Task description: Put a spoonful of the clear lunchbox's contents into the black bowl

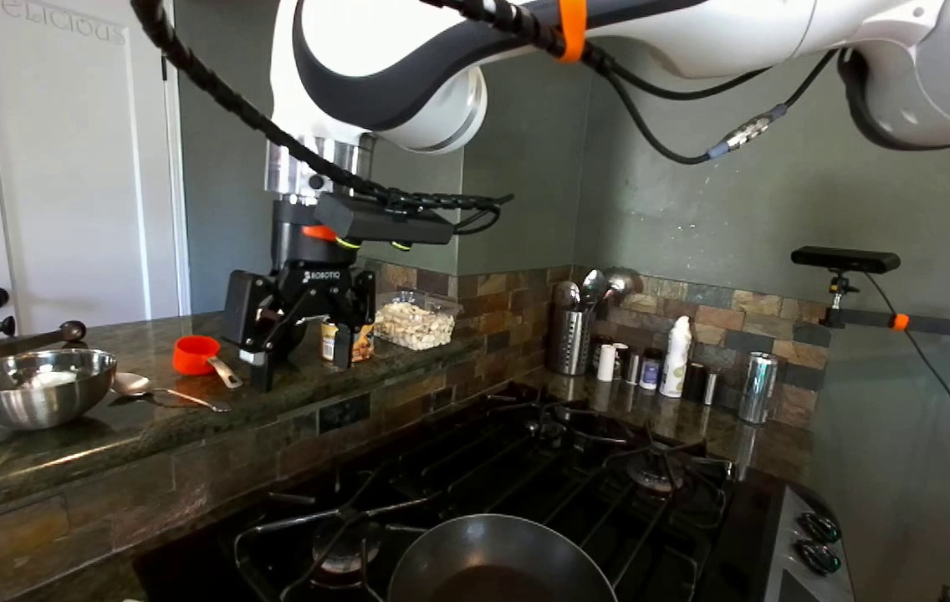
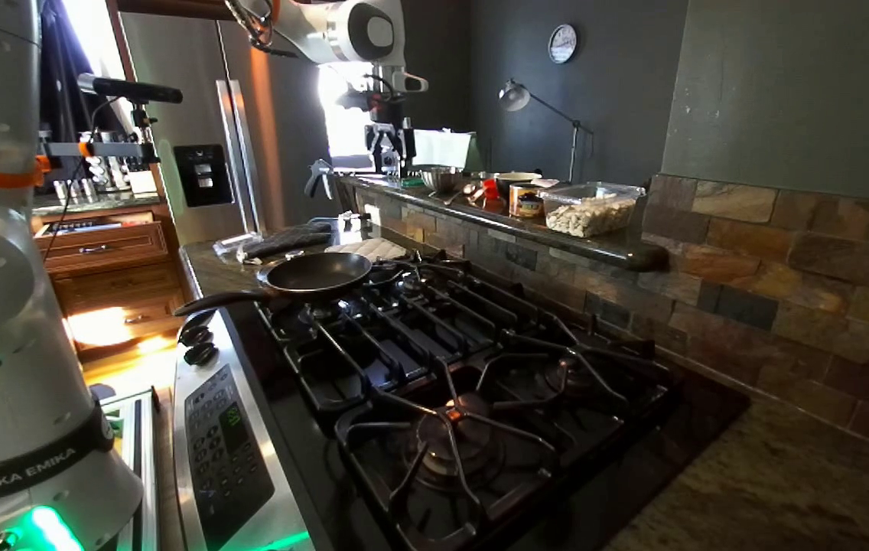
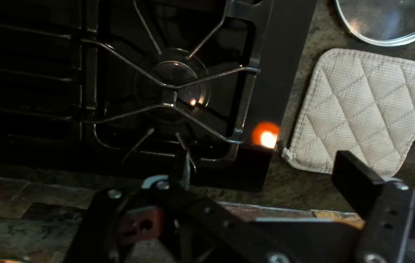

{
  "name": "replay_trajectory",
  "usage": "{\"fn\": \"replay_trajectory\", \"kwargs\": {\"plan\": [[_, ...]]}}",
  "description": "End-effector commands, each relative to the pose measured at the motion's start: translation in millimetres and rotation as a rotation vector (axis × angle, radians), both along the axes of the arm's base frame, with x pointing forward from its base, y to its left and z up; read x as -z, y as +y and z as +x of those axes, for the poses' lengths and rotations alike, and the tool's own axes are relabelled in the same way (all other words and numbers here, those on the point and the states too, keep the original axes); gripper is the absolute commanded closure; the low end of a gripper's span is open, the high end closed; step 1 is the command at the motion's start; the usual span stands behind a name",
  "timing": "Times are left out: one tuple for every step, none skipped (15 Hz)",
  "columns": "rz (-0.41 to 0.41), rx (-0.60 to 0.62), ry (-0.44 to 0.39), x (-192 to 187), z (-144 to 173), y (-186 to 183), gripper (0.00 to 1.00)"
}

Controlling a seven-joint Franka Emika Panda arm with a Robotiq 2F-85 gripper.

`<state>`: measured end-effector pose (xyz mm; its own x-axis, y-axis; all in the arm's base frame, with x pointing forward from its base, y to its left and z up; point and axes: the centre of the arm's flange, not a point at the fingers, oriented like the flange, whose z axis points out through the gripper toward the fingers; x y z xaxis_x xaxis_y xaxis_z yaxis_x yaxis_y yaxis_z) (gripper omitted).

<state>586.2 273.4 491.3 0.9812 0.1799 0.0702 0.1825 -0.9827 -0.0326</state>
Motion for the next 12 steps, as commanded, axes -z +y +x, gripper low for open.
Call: {"fn": "replay_trajectory", "kwargs": {"plan": [[0.0, -0.005, 0.006, 2.8, 3.5, 4.6, 0.0], [0.0, -0.007, 0.007, 4.4, 6.2, 6.5, 0.0], [0.002, -0.006, 0.006, 3.9, 7.9, 6.5, 0.0], [0.002, -0.005, 0.004, 2.7, 8.8, 5.9, 0.0], [0.002, -0.003, 0.003, 1.4, 9.3, 5.4, 0.0], [0.002, -0.003, 0.003, 0.7, 9.4, 5.2, 0.0], [0.002, -0.003, 0.003, 0.5, 9.4, 5.2, 0.0], [0.002, -0.003, 0.003, 0.5, 9.4, 5.2, 0.0], [0.002, -0.003, 0.004, 0.5, 9.4, 5.2, 0.0], [-0.022, -0.012, 0.002, -0.7, 9.6, 6.6, 0.0], [-0.031, -0.029, -0.002, -3.2, 11.7, 8.8, 0.0], [-0.049, -0.035, -0.006, -4.3, 15.3, 10.1, 0.0]]}}
